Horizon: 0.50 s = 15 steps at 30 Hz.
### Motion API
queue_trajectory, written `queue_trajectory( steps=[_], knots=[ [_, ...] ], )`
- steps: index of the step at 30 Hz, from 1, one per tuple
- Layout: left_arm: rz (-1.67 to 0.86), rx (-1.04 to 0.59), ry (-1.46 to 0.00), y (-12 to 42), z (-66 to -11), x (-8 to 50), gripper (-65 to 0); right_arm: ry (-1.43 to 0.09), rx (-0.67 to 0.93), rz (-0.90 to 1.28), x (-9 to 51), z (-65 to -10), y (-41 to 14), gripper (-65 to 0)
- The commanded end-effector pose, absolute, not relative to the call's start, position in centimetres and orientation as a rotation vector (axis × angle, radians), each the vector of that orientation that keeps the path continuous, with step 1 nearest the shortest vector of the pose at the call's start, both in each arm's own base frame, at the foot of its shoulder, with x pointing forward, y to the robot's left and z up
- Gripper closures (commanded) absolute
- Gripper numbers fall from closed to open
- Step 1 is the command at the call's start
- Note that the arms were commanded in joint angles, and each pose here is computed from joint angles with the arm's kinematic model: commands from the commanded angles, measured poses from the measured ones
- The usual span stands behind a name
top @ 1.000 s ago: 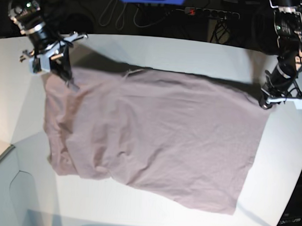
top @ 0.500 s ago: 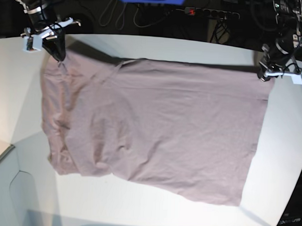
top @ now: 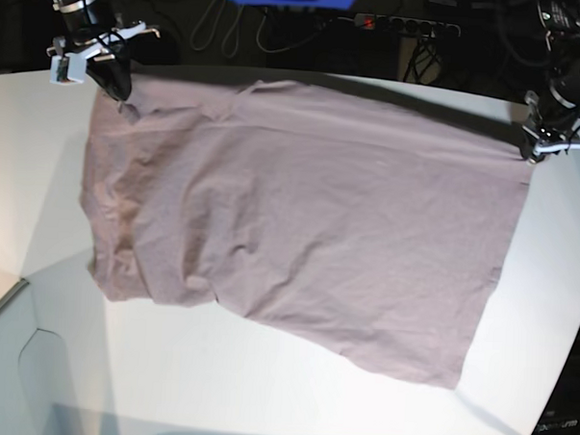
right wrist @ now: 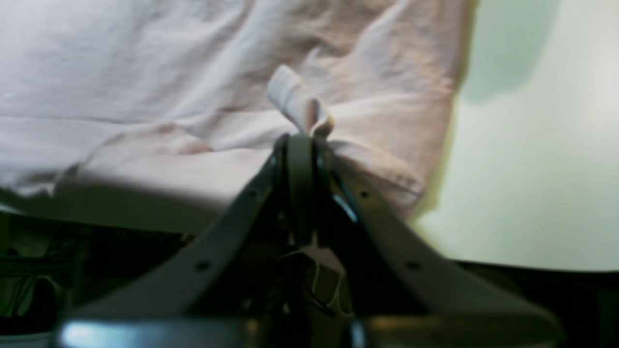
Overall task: Layout the t-shirt on the table in an organized manner, then fold the t-shirt properly
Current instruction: 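Release the shirt with the right gripper and move it away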
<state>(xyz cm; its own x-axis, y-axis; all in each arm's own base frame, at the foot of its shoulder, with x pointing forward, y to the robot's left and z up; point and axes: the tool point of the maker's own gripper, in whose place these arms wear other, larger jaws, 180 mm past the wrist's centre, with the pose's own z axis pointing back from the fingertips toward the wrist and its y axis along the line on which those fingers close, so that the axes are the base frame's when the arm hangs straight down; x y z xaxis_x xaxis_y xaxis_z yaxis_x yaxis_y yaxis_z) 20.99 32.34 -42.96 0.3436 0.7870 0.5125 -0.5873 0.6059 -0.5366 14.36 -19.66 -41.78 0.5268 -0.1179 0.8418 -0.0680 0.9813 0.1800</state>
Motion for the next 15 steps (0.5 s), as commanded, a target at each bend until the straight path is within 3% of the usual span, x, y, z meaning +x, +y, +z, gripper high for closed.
queue_trajectory(
  steps=[1,5,12,15],
  knots=[
    [0.905,-0.275,-0.861,33.1,-41.9,21.6,-0.1,-1.056,0.2,-0.031,14.7,-40.8,-20.0,0.0],
    [0.908,-0.272,-0.857,33.2,-42.0,21.3,-0.2,-1.051,0.206,-0.041,14.5,-41.0,-19.6,-0.7],
    [0.908,-0.248,-0.811,33.2,-43.0,19.2,-0.6,-1.069,0.185,-0.002,15.2,-40.3,-20.7,-28.3],
    [0.904,-0.246,-0.816,33.2,-42.8,19.2,-2.2,-1.077,0.17,0.015,15.5,-39.9,-21.6,-34.1]
  ],
)
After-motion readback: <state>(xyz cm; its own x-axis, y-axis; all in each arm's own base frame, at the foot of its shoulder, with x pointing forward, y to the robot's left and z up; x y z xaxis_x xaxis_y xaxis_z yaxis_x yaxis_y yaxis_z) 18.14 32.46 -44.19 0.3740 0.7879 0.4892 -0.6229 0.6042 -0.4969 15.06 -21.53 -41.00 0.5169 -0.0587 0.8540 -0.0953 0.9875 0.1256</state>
